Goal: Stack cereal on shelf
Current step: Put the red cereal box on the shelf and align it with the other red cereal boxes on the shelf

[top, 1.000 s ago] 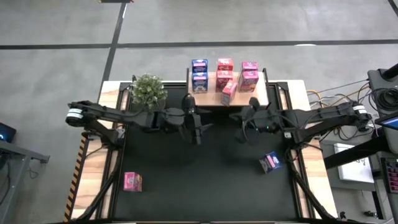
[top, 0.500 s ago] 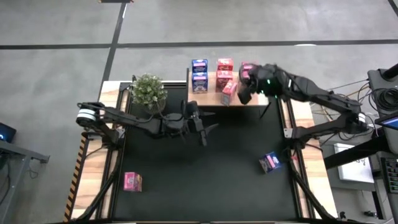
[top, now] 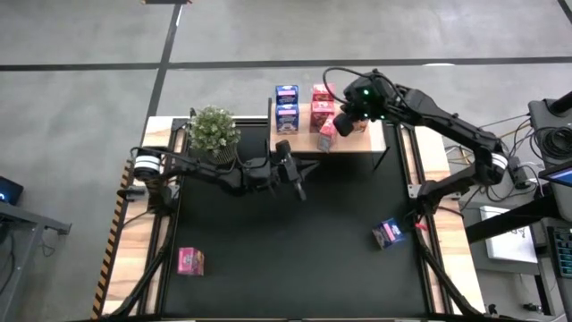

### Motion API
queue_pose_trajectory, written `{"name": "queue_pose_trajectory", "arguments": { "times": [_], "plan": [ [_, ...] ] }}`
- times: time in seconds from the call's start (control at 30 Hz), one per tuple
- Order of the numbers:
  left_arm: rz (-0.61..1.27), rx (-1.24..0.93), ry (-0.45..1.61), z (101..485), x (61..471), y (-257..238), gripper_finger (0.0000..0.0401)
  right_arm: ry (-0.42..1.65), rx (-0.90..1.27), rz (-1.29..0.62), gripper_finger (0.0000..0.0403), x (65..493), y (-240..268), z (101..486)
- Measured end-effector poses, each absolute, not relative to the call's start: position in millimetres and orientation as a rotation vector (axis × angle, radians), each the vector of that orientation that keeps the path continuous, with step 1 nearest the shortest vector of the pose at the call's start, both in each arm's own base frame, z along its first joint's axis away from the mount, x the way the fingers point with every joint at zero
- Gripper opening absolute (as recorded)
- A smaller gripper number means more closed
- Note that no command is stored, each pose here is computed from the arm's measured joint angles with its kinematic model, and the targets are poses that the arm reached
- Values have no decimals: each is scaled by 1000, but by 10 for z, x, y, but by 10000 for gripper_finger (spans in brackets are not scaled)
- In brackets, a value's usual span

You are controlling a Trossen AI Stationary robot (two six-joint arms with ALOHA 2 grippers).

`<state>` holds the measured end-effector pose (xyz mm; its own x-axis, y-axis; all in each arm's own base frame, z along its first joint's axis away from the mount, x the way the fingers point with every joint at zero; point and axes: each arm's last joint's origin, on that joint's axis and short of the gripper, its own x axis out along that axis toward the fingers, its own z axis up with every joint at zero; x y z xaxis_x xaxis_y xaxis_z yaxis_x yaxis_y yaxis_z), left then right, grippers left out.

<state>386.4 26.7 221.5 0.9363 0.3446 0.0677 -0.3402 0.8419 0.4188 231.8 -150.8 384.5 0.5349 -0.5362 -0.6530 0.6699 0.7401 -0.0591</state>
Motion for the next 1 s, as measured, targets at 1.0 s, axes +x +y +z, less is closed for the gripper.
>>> {"name": "queue_pose_trajectory", "arguments": {
  "times": [1.0],
  "plan": [
    [563,385,26,2067,4145,689,0,788,236,-588,9,2476,-1467,3668]
  ]
}}
